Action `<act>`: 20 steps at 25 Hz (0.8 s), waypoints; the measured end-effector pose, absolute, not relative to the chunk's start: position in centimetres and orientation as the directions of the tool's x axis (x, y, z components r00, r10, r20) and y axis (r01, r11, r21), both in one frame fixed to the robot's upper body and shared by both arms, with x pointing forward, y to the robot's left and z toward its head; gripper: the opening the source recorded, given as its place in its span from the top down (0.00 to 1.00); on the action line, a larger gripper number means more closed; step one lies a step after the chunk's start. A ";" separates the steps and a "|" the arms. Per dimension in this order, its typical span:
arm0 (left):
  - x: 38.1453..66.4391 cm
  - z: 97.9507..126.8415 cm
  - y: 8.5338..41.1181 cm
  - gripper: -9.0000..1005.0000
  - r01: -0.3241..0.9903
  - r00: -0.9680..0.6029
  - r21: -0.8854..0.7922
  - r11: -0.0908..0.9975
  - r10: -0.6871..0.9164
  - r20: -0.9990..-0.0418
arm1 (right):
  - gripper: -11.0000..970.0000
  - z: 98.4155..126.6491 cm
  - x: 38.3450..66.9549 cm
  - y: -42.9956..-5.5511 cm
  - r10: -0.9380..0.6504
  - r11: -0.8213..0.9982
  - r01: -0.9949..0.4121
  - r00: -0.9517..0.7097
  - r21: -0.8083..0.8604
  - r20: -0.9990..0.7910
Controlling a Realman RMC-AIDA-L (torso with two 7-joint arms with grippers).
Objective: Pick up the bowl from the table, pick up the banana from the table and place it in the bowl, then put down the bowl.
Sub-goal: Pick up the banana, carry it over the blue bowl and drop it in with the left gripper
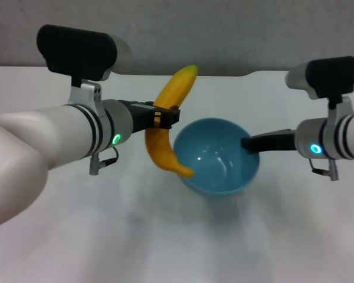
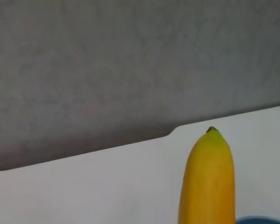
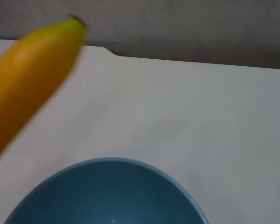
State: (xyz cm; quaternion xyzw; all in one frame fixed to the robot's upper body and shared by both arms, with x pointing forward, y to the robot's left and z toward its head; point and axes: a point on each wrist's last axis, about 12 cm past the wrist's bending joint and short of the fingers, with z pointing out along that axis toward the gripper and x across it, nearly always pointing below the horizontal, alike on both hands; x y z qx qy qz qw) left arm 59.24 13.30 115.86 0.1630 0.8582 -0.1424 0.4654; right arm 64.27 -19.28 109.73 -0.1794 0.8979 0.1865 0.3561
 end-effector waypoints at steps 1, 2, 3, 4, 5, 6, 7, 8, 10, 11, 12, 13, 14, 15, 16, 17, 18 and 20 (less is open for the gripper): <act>59.2 115.9 13.1 0.49 0.420 -0.511 -0.094 0.903 0.150 -0.846 | 0.94 109.8 64.3 -18.9 -0.191 0.862 -0.461 -0.680 0.210 -0.707; 59.1 115.8 12.9 0.49 0.427 -0.508 -0.096 0.899 0.151 -0.848 | 0.94 109.9 64.3 -18.6 -0.194 0.858 -0.468 -0.678 0.213 -0.709; 59.0 115.8 12.7 0.49 0.432 -0.505 -0.097 0.897 0.151 -0.850 | 0.94 109.9 64.3 -18.2 -0.194 0.854 -0.474 -0.675 0.217 -0.711; 59.0 115.7 12.6 0.49 0.436 -0.502 -0.099 0.895 0.150 -0.852 | 0.94 109.9 64.3 -17.8 -0.196 0.849 -0.480 -0.672 0.219 -0.714; 59.0 115.7 12.5 0.49 0.438 -0.502 -0.103 0.893 0.148 -0.852 | 0.94 109.9 64.2 -17.5 -0.195 0.846 -0.484 -0.670 0.223 -0.716; 59.0 115.6 12.4 0.49 0.439 -0.502 -0.107 0.892 0.145 -0.852 | 0.94 109.9 64.2 -17.2 -0.198 0.843 -0.490 -0.668 0.224 -0.717; 59.0 115.6 12.4 0.49 0.439 -0.504 -0.111 0.891 0.142 -0.852 | 0.94 109.9 64.2 -17.0 -0.200 0.840 -0.495 -0.666 0.225 -0.719; 59.0 115.5 12.4 0.49 0.439 -0.505 -0.114 0.891 0.140 -0.851 | 0.94 110.0 64.2 -16.8 -0.201 0.838 -0.498 -0.664 0.224 -0.721; 59.0 115.5 12.2 0.49 0.443 -0.505 -0.121 0.888 0.136 -0.852 | 0.94 110.0 64.2 -16.7 -0.203 0.838 -0.499 -0.662 0.222 -0.722; 59.0 115.5 12.1 0.49 0.446 -0.503 -0.123 0.886 0.134 -0.854 | 0.94 109.9 64.2 -16.7 -0.202 0.838 -0.498 -0.662 0.222 -0.722; 59.0 115.5 12.0 0.49 0.448 -0.502 -0.125 0.885 0.134 -0.854 | 0.94 109.9 64.2 -16.7 -0.203 0.839 -0.497 -0.664 0.222 -0.720; 59.0 115.5 12.0 0.49 0.449 -0.504 -0.130 0.884 0.131 -0.854 | 0.94 109.9 64.2 -16.7 -0.203 0.839 -0.496 -0.665 0.222 -0.719; 59.0 115.5 11.9 0.49 0.449 -0.506 -0.135 0.883 0.127 -0.853 | 0.94 109.8 64.2 -16.7 -0.204 0.839 -0.496 -0.666 0.222 -0.717; 59.0 115.4 11.9 0.49 0.449 -0.510 -0.140 0.883 0.124 -0.851 | 0.94 109.8 64.2 -16.7 -0.205 0.839 -0.497 -0.667 0.222 -0.716; 59.1 115.3 11.9 0.49 0.447 -0.514 -0.146 0.882 0.120 -0.849 | 0.94 109.8 64.2 -16.7 -0.206 0.839 -0.497 -0.667 0.222 -0.716; 59.1 115.2 11.9 0.49 0.447 -0.517 -0.149 0.882 0.118 -0.848 | 0.94 109.8 64.2 -16.7 -0.207 0.839 -0.497 -0.667 0.222 -0.715; 59.1 115.1 11.8 0.49 0.447 -0.518 -0.150 0.882 0.119 -0.847 | 0.94 109.8 64.2 -16.6 -0.207 0.838 -0.498 -0.668 0.222 -0.715; 59.0 114.8 11.7 0.49 0.450 -0.520 -0.148 0.880 0.124 -0.845 | 0.94 109.8 64.2 -16.6 -0.208 0.838 -0.499 -0.668 0.223 -0.715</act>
